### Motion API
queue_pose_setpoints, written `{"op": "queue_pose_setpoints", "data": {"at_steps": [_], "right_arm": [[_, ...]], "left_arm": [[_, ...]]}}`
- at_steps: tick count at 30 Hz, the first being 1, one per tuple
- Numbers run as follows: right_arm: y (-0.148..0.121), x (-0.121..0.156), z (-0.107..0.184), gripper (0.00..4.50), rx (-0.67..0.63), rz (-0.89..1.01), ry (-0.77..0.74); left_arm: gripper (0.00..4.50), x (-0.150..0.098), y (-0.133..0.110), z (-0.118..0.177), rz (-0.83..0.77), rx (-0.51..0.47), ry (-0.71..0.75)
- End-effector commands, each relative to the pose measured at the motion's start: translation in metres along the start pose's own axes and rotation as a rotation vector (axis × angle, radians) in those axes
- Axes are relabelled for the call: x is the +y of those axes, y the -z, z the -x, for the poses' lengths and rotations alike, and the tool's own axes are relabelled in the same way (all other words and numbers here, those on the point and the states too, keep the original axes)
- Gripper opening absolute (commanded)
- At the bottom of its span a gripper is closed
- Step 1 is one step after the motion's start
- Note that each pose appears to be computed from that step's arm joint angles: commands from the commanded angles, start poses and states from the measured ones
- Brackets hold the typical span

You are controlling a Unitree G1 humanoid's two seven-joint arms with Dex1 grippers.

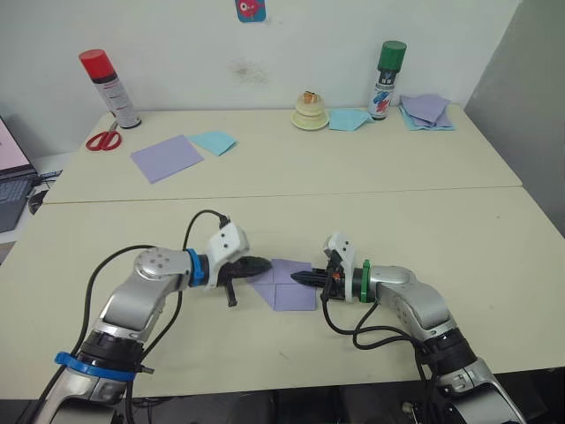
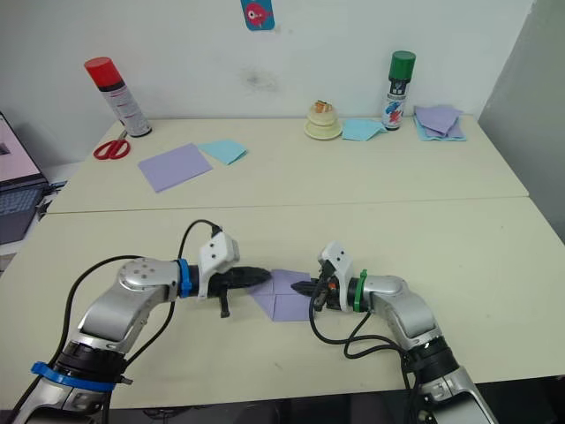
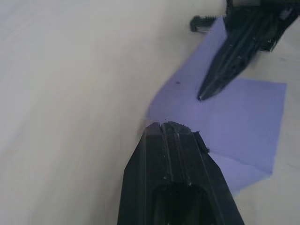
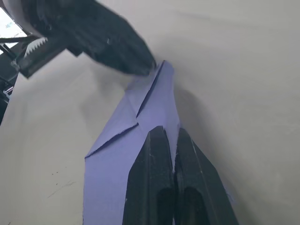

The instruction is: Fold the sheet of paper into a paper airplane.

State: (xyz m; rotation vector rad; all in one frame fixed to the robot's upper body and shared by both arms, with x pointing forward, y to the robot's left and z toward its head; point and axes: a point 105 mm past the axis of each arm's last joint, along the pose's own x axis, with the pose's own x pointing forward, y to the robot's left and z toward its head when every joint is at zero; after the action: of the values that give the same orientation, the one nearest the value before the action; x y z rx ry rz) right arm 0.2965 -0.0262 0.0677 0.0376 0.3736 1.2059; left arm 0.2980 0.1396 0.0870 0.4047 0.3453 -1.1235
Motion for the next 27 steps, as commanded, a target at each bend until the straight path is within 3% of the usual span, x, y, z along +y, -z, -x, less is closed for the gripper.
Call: {"op": "queue_pose_setpoints", "data": {"at_steps": [1, 10, 13, 18, 21, 25, 27], "right_arm": [[0.004, 0.004, 0.003, 0.02, 0.008, -0.047, -0.003], [0.004, 0.005, 0.006, 0.02, 0.038, -0.063, 0.015], [0.001, 0.0, 0.009, 0.58, 0.028, -0.053, 0.032], [-0.017, -0.007, 0.02, 2.35, -0.027, 0.067, 0.078], [-0.046, -0.008, 0.031, 3.43, -0.131, 0.312, 0.116], [-0.072, 0.008, 0.033, 3.43, -0.234, 0.522, 0.065], [-0.069, 0.021, 0.023, 3.23, -0.238, 0.535, -0.027]], "left_arm": [[0.0, -0.009, 0.011, -0.004, -0.015, 0.042, 0.01], [0.0, -0.002, 0.035, -0.014, 0.025, 0.102, -0.023], [0.0, -0.005, 0.037, -0.014, 0.032, 0.102, -0.01], [0.0, -0.007, 0.04, -0.013, 0.037, 0.107, -0.006], [0.0, -0.005, 0.041, -0.011, 0.036, 0.114, -0.007], [0.0, -0.003, 0.04, -0.01, 0.045, 0.109, -0.007], [0.0, -0.002, 0.04, -0.01, 0.047, 0.107, -0.011]]}}
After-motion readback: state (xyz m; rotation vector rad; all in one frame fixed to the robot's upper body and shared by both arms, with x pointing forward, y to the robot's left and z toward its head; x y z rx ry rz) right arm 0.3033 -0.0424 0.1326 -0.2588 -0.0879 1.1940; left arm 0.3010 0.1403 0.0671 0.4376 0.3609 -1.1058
